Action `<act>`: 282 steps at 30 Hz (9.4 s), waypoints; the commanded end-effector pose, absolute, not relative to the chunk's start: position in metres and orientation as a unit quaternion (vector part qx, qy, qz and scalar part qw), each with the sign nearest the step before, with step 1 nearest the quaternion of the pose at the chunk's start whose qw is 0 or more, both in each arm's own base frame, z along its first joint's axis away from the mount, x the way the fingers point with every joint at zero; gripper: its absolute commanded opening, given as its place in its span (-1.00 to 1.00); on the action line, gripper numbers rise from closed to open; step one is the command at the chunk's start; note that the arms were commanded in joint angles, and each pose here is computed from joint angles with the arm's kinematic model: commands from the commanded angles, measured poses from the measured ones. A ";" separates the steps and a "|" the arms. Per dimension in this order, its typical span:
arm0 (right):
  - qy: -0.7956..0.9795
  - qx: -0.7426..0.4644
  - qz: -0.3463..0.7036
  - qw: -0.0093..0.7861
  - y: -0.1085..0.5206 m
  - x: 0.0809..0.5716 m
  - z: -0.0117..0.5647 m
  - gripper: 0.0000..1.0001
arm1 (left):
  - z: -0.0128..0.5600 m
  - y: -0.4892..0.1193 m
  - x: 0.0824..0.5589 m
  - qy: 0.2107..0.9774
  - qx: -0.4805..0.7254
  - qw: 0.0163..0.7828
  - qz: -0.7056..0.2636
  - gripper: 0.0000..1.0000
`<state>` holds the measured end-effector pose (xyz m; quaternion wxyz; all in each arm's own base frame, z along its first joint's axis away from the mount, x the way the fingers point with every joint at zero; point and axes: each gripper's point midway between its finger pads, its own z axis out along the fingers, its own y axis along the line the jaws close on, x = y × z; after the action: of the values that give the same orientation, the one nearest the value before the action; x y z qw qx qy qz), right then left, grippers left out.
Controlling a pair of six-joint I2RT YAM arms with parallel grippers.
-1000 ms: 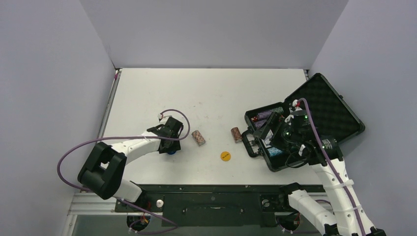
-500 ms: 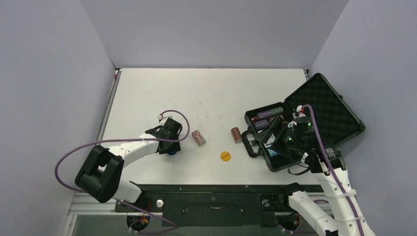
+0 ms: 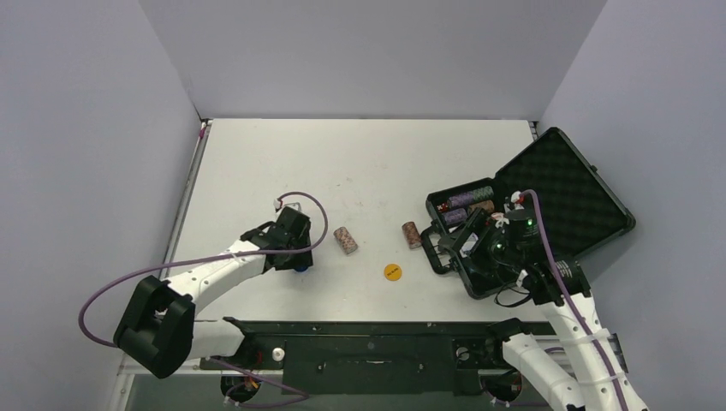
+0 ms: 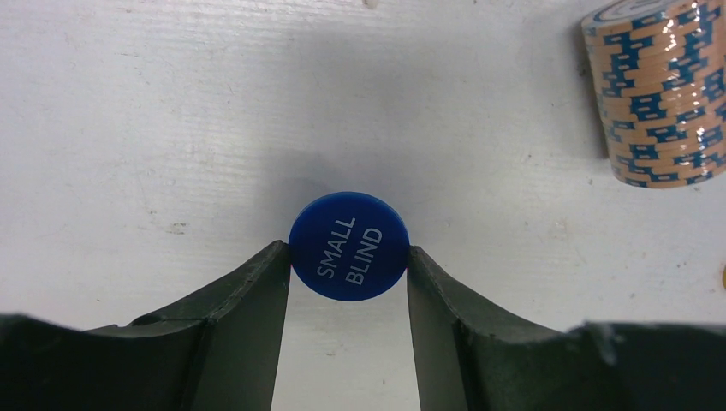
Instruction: Pack up texas hold em set
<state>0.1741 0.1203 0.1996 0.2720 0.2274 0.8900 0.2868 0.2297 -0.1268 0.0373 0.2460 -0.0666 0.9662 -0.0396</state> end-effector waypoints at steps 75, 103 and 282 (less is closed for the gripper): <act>0.918 0.006 0.372 0.142 0.241 0.163 0.219 -0.69 | 0.245 -0.362 0.149 0.665 0.524 0.441 -0.298 -0.46; 0.918 -0.042 0.374 0.120 0.243 0.158 0.218 -1.00 | 0.247 -0.375 0.163 0.673 0.511 0.455 -0.280 -0.38; 0.914 0.137 0.139 0.355 0.168 0.228 0.150 0.10 | 0.098 0.012 0.376 0.741 -0.088 0.664 0.033 0.93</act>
<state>0.2238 0.1392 0.1403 0.3416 0.1344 0.9229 0.1161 0.3654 0.0132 0.0778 0.6379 -0.0851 0.7646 0.0365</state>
